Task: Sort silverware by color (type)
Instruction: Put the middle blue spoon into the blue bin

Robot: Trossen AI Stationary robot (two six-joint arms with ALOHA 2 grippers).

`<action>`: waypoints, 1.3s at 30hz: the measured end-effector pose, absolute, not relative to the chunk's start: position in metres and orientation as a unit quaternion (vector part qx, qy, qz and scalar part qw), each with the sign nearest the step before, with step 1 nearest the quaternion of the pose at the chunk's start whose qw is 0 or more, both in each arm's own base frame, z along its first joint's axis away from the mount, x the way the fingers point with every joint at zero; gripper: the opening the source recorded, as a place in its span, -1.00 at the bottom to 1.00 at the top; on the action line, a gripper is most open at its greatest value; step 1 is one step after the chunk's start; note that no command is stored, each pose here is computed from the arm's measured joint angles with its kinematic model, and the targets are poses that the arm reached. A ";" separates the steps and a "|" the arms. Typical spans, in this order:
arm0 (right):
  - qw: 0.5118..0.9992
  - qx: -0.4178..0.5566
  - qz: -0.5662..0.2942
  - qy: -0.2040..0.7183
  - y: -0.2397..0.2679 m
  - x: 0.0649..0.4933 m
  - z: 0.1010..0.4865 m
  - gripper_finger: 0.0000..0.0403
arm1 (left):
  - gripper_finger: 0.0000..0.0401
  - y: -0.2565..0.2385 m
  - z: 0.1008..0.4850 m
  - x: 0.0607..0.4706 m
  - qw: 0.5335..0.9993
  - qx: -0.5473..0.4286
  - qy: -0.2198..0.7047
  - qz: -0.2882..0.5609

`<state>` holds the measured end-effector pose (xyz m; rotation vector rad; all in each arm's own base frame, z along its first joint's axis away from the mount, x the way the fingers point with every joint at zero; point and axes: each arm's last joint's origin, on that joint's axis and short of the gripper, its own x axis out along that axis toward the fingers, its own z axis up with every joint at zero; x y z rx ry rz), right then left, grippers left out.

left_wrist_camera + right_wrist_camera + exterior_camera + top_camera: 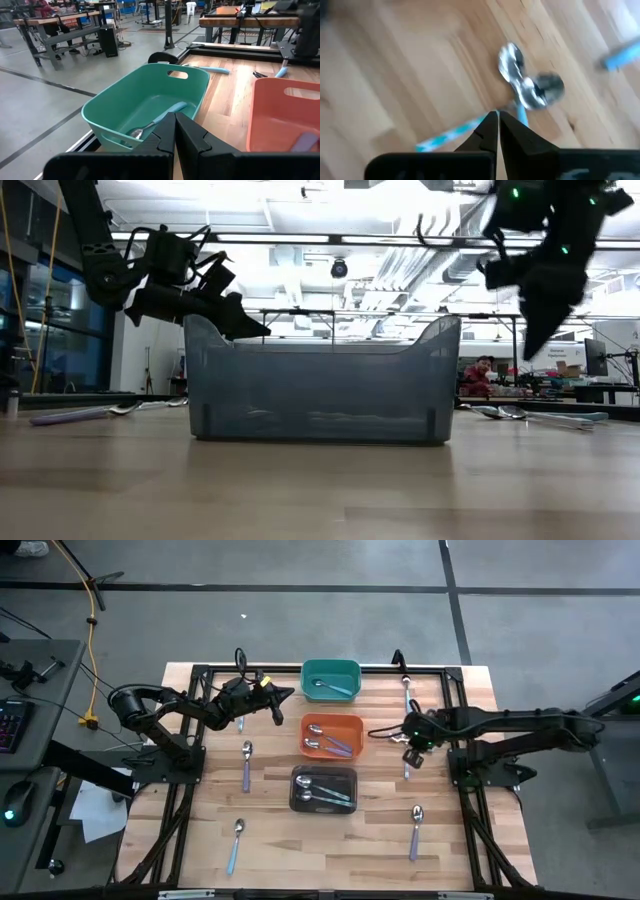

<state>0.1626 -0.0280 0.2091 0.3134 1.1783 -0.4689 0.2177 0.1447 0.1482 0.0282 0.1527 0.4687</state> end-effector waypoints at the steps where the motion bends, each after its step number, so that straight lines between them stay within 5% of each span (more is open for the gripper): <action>1: 0.788 0.150 -0.225 0.553 -0.030 0.158 0.204 -0.99 | -1.00 0.145 0.148 0.218 0.970 0.014 0.075 0.232; 6: 0.779 0.185 -0.228 0.554 -0.040 0.158 0.196 -0.93 | -1.00 0.143 0.148 0.219 0.971 0.006 0.073 0.228; 19: 0.697 0.221 -0.227 0.644 -0.070 0.169 0.158 -0.34 | -1.00 0.135 0.148 0.224 0.975 0.010 0.077 0.210; 33: 0.647 0.231 -0.232 0.689 -0.077 0.175 0.134 -0.36 | -1.00 0.134 0.147 0.224 0.975 0.018 0.080 0.207; 39: 0.647 0.237 -0.234 0.686 -0.079 0.174 0.134 -0.62 | -1.00 0.134 0.147 0.224 0.975 0.019 0.080 0.207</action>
